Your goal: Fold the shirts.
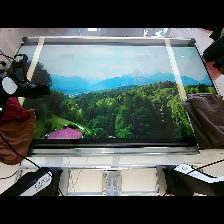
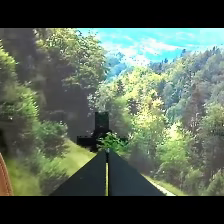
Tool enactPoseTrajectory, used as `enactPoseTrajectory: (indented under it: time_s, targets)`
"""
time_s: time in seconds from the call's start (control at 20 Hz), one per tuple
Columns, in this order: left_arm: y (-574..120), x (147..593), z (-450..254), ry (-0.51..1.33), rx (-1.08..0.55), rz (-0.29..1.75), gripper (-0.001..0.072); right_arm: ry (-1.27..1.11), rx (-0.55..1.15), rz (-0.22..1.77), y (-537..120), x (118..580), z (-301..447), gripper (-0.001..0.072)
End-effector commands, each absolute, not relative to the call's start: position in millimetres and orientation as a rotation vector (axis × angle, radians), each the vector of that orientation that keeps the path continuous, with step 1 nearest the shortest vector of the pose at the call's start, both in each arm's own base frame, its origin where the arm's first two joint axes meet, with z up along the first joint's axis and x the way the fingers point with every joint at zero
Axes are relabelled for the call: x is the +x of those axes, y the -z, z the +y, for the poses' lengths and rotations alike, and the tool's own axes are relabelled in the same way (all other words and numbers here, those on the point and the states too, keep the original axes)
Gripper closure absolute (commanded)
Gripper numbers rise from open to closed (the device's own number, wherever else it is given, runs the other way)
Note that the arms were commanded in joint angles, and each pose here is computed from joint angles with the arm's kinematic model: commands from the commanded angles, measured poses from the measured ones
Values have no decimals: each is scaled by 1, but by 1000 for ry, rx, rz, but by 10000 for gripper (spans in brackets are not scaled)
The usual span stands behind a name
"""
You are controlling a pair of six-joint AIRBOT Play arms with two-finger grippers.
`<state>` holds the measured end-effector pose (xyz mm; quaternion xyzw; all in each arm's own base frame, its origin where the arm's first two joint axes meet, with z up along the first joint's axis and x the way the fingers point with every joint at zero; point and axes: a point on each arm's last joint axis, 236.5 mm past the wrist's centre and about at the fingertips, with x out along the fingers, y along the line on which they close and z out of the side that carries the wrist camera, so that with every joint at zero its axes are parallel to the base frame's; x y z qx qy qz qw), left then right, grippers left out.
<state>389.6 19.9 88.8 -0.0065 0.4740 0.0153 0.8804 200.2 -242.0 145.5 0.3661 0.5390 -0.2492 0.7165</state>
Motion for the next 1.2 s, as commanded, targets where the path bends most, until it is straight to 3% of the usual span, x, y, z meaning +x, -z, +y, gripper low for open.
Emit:
enactPoseTrajectory:
  time_s: [0.0,0.05,0.1,0.25,0.45,0.65,1.15]
  targets:
    - [-88,390,19,-31,-13,988,690,483,745,999,-214,228,-232,464]
    - [-88,390,19,-31,-13,989,690,389,737,926,-235,246,-218,673]
    - [-88,390,19,-31,-14,989,690,259,730,850,-258,267,-195,696]
    - [-87,387,12,-11,-45,1002,689,-104,608,769,-296,304,-117,696]
    - [-87,387,3,14,-84,1003,689,-324,404,822,-293,321,-51,695]
    - [-80,375,2,17,-83,1062,690,-297,327,887,-277,325,-45,695]
    - [-80,375,2,17,-83,1062,690,-302,329,881,-278,326,-44,695]
